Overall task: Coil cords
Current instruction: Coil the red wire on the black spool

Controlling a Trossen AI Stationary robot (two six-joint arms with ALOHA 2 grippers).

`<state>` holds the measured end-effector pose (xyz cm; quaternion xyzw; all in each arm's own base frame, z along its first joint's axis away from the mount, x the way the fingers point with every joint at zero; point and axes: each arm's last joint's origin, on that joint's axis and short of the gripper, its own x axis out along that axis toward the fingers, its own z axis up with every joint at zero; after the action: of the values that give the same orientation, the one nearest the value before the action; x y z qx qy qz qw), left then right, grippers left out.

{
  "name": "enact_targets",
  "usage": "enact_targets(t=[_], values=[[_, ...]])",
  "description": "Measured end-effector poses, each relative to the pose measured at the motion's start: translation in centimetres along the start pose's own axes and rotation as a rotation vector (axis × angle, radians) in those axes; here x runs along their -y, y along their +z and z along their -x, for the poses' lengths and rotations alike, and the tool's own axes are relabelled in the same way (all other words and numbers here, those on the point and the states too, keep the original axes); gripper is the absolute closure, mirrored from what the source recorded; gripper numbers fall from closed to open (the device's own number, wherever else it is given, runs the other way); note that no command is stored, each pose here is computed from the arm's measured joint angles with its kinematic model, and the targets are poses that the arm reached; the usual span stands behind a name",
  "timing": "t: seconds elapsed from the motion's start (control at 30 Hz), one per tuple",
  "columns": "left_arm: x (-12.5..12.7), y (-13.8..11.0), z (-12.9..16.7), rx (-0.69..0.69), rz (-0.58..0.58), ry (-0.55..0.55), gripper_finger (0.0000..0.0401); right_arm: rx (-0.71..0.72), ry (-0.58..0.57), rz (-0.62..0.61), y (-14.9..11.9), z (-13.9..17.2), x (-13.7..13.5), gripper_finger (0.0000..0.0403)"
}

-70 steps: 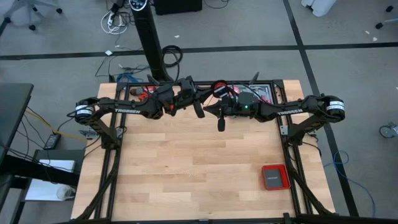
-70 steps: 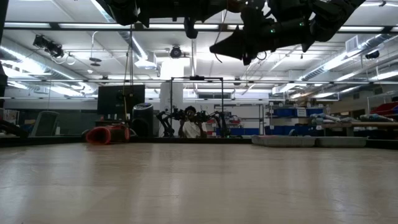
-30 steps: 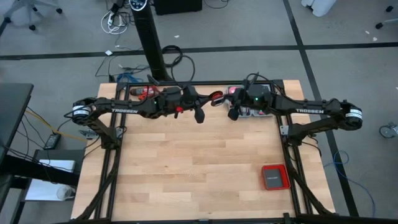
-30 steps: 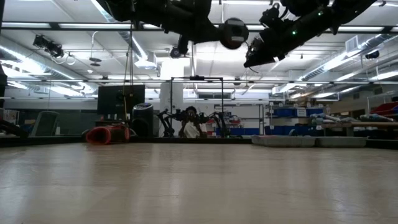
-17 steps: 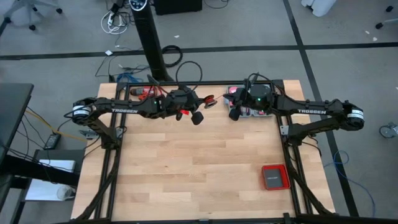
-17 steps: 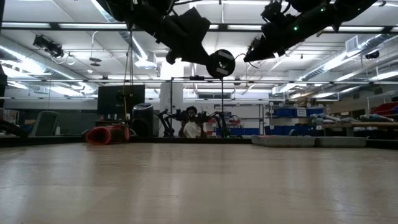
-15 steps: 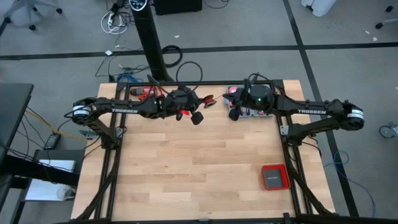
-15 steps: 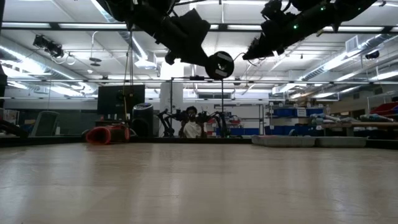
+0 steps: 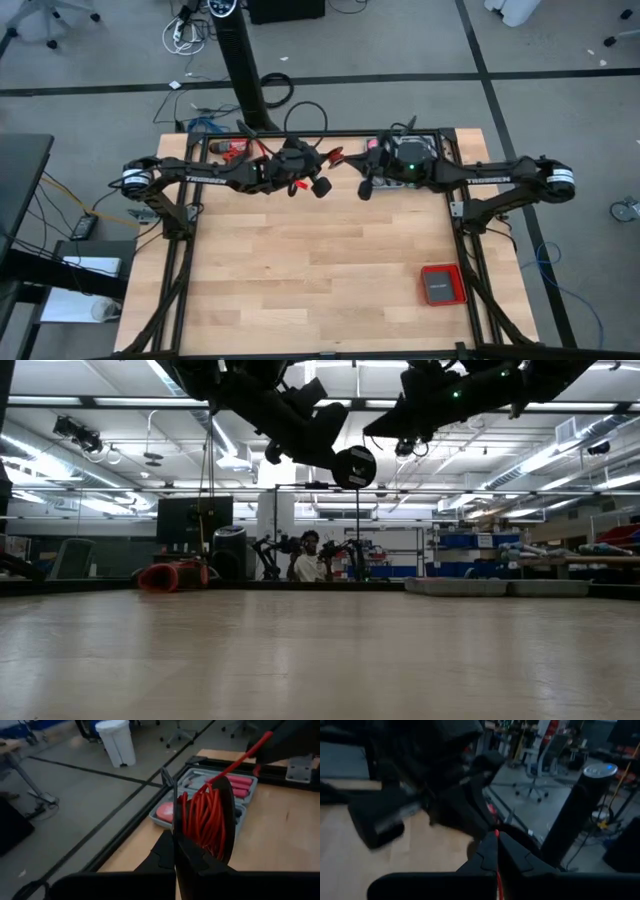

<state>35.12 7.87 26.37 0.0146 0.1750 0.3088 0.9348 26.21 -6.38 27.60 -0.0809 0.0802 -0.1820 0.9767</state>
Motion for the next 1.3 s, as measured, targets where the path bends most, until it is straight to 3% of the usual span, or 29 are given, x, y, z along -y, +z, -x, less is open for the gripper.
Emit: enact_targets(t=[0.47,0.87,1.3], values=[[0.7,0.7,0.3,0.084,0.026,0.008,0.0401,0.07,0.021,-0.001,-0.6,-1.9,-0.6,0.0396],[0.9,2.0,0.5,0.204,0.134,-0.058,0.0401,0.102,0.045,0.035,-0.2,-1.7,-1.4,0.0384],[1.3,2.3,0.8,0.235,0.162,-0.106,0.0401,0.088,0.069,0.043,-0.4,-1.7,-1.7,0.0341]])
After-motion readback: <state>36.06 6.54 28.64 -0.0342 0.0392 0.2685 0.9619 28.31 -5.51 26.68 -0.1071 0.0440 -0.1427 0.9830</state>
